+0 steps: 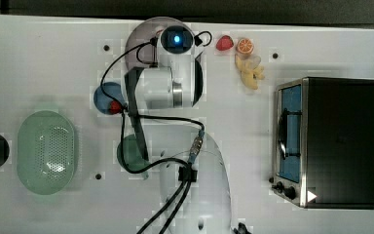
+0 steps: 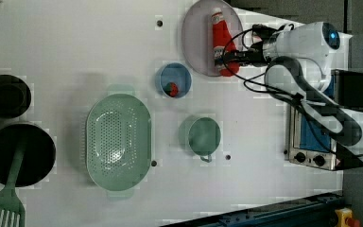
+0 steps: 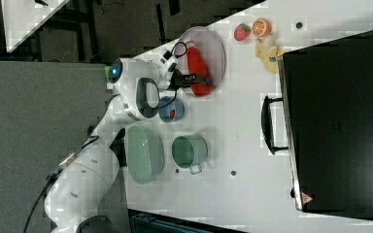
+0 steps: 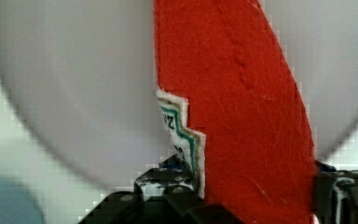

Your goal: Pick ketchup from plate and place it on table.

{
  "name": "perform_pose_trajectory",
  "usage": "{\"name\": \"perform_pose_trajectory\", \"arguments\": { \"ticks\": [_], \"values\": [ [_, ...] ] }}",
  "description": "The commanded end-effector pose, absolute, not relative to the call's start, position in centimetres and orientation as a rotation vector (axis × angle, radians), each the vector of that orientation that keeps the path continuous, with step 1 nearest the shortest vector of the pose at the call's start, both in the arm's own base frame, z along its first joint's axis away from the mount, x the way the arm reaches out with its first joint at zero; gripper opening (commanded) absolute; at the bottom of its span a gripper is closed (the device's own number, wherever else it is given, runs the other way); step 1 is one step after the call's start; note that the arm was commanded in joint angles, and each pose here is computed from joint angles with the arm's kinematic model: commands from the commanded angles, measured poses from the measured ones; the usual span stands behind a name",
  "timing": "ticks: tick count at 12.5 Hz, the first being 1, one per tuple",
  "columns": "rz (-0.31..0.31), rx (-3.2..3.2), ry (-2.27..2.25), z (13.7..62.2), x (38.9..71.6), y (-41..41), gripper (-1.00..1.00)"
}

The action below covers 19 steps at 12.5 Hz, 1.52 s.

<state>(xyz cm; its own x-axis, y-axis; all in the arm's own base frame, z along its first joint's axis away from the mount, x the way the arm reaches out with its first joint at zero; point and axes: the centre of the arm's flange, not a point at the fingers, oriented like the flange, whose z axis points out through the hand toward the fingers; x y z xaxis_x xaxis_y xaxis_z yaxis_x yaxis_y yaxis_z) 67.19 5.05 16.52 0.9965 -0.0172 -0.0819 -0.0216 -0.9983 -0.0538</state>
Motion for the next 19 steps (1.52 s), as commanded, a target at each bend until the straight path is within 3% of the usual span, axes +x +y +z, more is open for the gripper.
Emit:
{"name": "perform_pose_trajectory", "arguments": {
  "ticks": [1,6,10,14,19],
  "values": [
    [-0.097,-3.087,0.098,30.6,70.5,2.4,0.27],
    [0.011,-3.027,0.367,39.4,67.9,-1.3,0.27],
    [0.120,-3.045,0.449,43.3,63.0,-3.2,0.27],
    [0.171,-3.040,0.631,41.7,57.6,-3.6,0.27],
    [0.116,-3.043,0.663,34.5,53.0,-3.6,0.27]
  ]
}}
